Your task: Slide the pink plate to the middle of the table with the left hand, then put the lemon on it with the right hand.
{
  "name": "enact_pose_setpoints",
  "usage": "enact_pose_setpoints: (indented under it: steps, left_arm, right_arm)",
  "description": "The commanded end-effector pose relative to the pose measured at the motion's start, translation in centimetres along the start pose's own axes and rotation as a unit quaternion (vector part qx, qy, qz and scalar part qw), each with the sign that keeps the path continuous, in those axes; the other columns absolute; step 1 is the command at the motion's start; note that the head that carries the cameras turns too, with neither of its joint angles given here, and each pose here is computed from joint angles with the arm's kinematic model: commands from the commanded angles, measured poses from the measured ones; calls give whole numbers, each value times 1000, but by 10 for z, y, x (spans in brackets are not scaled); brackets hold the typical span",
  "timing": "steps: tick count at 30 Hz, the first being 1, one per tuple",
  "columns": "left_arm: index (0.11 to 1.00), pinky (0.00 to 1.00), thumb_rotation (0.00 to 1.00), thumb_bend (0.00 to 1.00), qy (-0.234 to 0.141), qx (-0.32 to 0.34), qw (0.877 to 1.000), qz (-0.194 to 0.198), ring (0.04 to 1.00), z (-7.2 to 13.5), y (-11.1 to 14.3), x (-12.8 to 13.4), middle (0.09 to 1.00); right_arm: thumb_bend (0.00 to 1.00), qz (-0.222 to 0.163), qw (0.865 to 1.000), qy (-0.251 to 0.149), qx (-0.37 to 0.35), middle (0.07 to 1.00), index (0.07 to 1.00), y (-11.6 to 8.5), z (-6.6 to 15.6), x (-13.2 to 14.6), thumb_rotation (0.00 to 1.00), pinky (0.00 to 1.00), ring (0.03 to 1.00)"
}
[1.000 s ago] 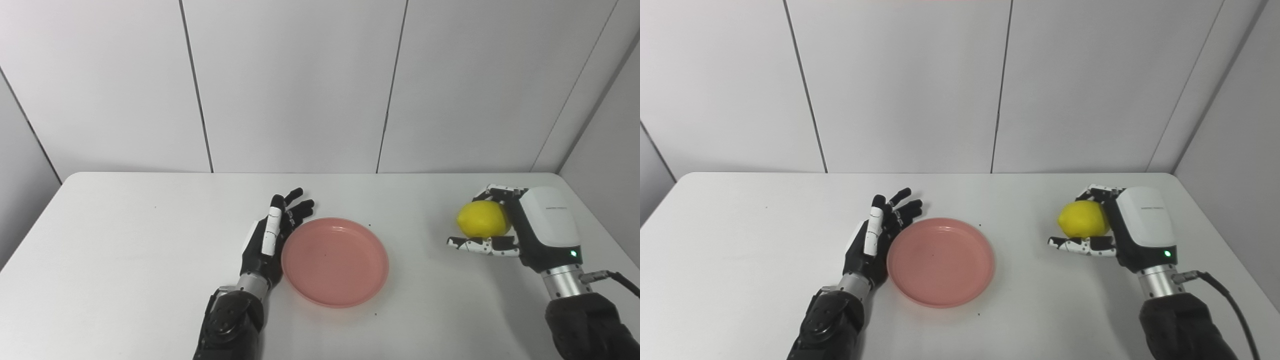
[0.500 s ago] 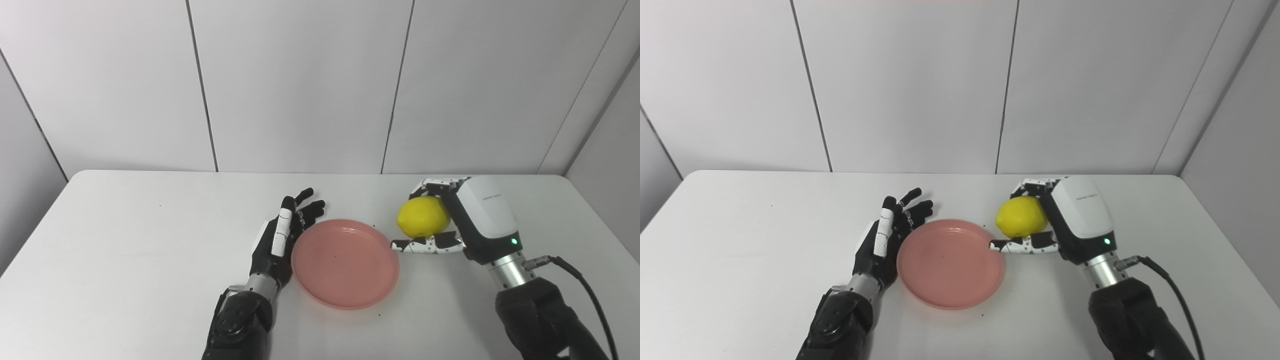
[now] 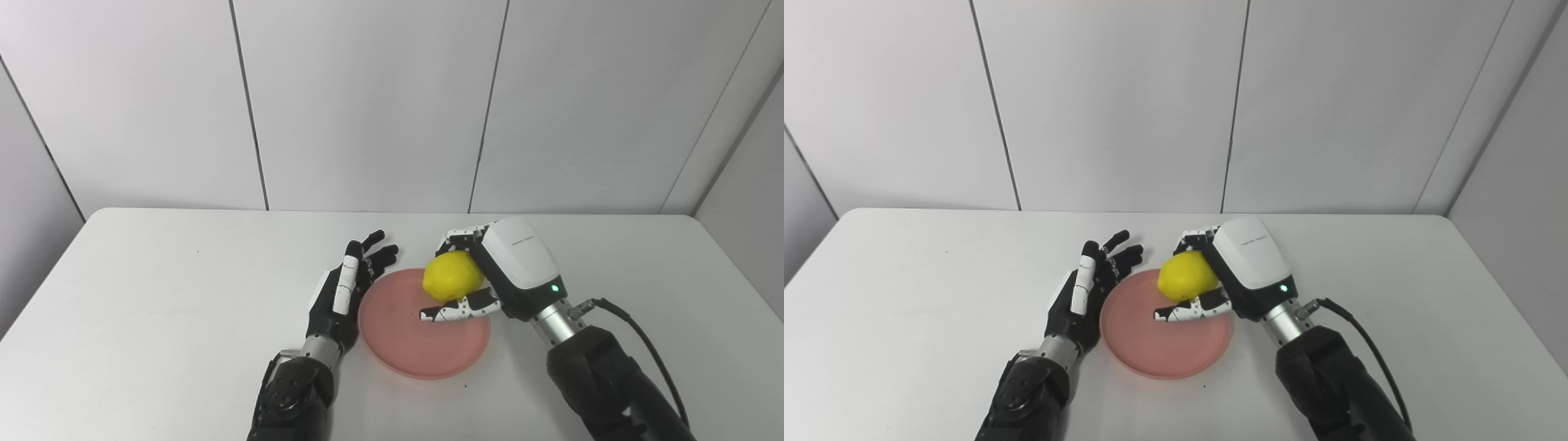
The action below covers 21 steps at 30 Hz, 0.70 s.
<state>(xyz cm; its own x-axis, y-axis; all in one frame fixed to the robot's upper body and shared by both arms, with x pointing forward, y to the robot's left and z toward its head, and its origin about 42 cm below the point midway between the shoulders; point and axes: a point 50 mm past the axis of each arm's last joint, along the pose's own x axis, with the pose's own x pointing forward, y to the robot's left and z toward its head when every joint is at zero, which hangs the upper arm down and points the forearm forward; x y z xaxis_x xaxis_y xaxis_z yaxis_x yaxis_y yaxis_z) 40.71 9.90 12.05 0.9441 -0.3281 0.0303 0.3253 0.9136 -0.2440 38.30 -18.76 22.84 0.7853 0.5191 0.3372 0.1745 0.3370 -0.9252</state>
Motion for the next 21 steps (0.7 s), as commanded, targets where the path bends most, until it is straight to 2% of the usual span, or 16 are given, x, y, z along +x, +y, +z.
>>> enact_pose_setpoints:
  steps: [1,9,16,21]
  left_arm:
    - [848,992,932,914,71,-7,997,32,857,-34,12,-19,792]
    - [849,1000,942,912,69,-6,997,32,857,-35,12,-20,791]
    - [845,996,942,913,72,-7,997,35,857,-36,13,-21,786]
    - [845,998,944,901,71,-7,997,33,855,-36,14,-21,791]
  right_arm:
    - [643,-29,999,-41,-13,294,386,-15,7,18,484,162,220]
    - [630,-6,999,-43,-24,299,377,-6,7,25,533,165,224]
    - [624,5,999,-43,-24,313,398,0,4,26,534,167,231]
    - [612,32,999,-33,-19,328,413,6,-3,27,539,180,246]
